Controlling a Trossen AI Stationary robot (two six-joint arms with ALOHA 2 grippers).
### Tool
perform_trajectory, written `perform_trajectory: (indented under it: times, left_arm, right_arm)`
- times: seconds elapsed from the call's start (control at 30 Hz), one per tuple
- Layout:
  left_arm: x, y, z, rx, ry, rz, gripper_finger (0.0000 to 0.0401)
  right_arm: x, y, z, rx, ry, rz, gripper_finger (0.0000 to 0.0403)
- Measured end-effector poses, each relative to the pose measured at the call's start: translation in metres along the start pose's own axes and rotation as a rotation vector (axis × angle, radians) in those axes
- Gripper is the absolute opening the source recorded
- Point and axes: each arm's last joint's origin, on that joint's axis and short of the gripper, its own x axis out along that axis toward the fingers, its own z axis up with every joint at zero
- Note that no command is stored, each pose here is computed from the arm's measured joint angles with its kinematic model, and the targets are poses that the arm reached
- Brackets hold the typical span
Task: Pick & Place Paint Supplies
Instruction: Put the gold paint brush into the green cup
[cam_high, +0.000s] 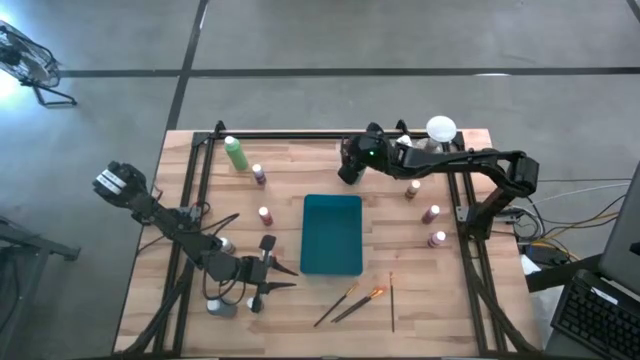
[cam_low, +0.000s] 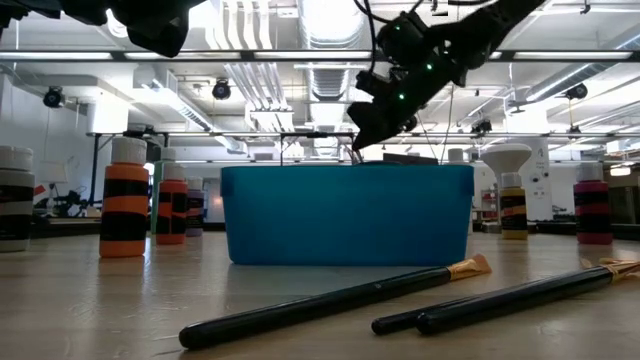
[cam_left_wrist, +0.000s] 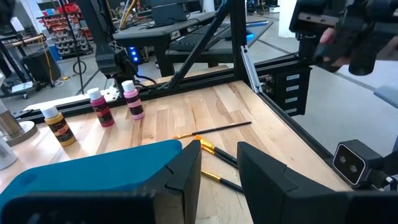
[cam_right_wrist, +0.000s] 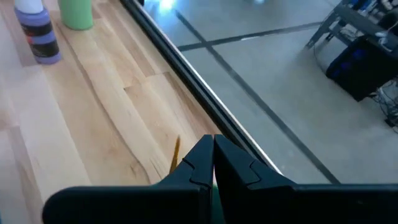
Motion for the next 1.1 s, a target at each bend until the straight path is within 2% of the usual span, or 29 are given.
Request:
perform_trajectory:
  times: [0.13, 0.83, 0.97, 1.1]
  left_arm:
    - [0.000, 0.000, 0.000, 0.001, 0.001, 0.000, 0.0110]
    - [0.001, 0.003, 0.000, 0.007, 0.002, 0.011, 0.0110]
    - [0.001, 0.003, 0.000, 0.008, 0.002, 0.011, 0.0110]
    - [0.001, 0.003, 0.000, 0.008, 0.002, 0.011, 0.0110]
  right_arm:
    - [-0.005, -0.001, -0.008, 0.013, -0.021, -0.006, 0.0008]
    - [-0.013, -0.002, -0.007, 0.007, -0.023, -0.011, 0.0009]
    - [-0.013, -0.002, -0.007, 0.020, -0.014, -0.011, 0.0026]
    - [-0.013, -0.002, -0.007, 0.027, -0.007, -0.010, 0.0059]
